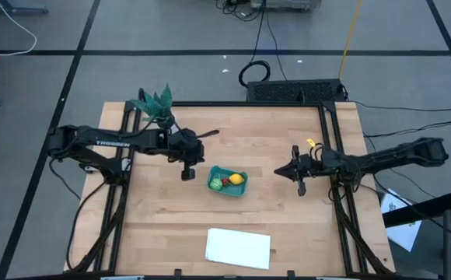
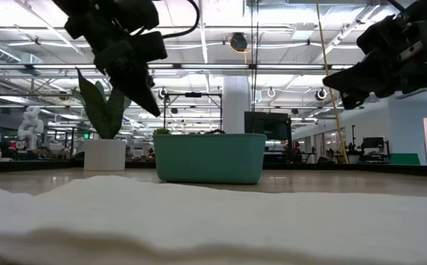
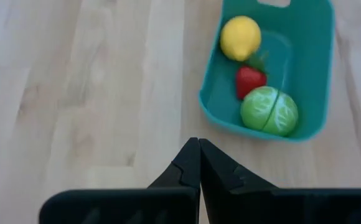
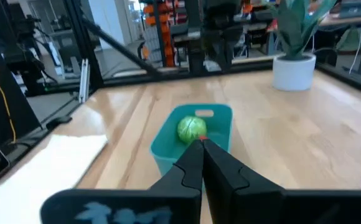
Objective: Pick and placing Produce into tupperware
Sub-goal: Adjust the blue bin
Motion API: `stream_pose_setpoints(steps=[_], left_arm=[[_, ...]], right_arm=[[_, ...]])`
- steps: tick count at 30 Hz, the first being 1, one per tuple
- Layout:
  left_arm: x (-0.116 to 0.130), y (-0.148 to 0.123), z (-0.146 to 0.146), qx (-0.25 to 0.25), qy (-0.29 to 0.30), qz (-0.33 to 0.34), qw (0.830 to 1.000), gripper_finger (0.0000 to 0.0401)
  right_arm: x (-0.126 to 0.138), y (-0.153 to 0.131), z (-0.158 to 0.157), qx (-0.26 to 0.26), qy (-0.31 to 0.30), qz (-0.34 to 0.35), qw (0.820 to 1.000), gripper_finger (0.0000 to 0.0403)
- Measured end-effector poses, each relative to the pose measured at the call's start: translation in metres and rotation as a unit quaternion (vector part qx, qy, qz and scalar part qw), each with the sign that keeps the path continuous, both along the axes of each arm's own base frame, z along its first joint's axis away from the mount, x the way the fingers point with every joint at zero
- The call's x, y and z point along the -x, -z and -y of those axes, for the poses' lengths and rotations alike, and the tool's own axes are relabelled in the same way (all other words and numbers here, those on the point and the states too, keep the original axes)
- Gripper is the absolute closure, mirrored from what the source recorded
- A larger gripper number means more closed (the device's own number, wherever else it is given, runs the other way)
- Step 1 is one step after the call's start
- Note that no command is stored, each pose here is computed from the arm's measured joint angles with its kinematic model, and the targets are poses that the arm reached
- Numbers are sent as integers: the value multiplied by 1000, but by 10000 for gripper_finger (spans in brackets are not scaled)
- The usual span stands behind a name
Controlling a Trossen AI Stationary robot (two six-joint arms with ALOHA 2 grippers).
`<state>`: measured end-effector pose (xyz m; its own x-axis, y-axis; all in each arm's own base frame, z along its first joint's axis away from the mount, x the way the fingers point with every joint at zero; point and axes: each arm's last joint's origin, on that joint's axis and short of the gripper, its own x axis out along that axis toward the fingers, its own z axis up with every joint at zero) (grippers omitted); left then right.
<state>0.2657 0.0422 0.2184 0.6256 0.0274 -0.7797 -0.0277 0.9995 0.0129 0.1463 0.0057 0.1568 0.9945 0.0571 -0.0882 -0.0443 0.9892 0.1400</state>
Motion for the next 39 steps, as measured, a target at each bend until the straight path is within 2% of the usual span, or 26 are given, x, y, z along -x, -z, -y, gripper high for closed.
stream_pose_setpoints(steps=[11,23,28,39], left_arm=[[12,32,3,14,-20,13,1000,401],[11,33,15,28,-14,16,999,401],[10,36,17,35,-19,9,999,401],[13,47,27,40,-21,23,999,401]], right_arm=[[-15,1,0,0,12,-11,1000,403],[-47,6,-12,-3,-16,-71,997,403],[-51,14,-21,-17,-28,-96,995,403],[-56,31,-27,-31,-6,-122,992,403]])
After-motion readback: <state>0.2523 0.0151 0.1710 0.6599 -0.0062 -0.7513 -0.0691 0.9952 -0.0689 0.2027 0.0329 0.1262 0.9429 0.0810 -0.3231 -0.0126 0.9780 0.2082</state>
